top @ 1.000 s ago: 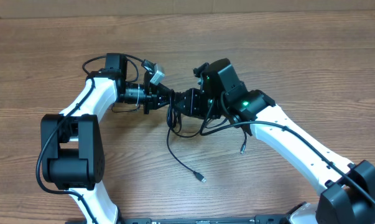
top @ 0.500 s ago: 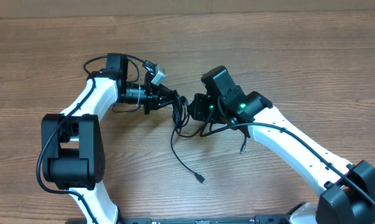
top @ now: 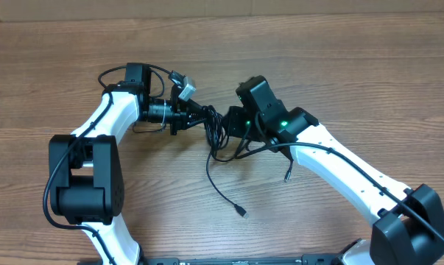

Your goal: Untangle cables

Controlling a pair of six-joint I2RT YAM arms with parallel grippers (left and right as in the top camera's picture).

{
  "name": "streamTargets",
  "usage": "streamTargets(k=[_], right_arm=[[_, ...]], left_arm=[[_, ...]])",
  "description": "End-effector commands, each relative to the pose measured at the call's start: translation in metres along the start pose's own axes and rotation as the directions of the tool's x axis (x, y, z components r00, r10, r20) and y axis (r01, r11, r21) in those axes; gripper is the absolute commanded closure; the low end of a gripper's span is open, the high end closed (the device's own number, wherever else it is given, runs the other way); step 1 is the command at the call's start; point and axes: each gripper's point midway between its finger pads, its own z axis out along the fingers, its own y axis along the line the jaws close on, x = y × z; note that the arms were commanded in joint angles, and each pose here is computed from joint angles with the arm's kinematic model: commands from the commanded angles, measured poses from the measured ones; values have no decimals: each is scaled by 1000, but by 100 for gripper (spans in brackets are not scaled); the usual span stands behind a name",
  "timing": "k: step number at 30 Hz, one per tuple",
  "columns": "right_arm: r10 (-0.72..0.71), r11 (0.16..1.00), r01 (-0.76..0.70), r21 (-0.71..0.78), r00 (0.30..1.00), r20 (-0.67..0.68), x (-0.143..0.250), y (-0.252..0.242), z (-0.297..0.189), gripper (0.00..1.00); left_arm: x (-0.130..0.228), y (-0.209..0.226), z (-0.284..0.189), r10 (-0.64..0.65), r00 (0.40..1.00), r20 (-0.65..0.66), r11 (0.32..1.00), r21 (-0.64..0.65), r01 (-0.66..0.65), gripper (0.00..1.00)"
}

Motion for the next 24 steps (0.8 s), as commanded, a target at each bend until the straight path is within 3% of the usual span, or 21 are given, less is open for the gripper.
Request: streamTargets(k=[1, 5, 15, 24], right_arm=[[-97, 989, 94, -116, 995, -17, 0, 23, -1, 69], [-93, 982, 85, -171, 995, -37, 0, 29, -4, 67], [-90, 988, 76, -135, 991, -101, 17, 22, -2, 68], [-66, 996, 69, 62, 996, -56, 12, -15, 0, 72]], left_arm=[[-3, -5, 3, 15, 1000, 26, 999, 33, -16, 96], [-3, -5, 3, 15, 1000, 26, 999, 33, -16, 96], [-3, -4, 3, 18, 999, 26, 999, 33, -18, 96], [-3, -4, 3, 18, 999, 27, 999, 33, -18, 96]])
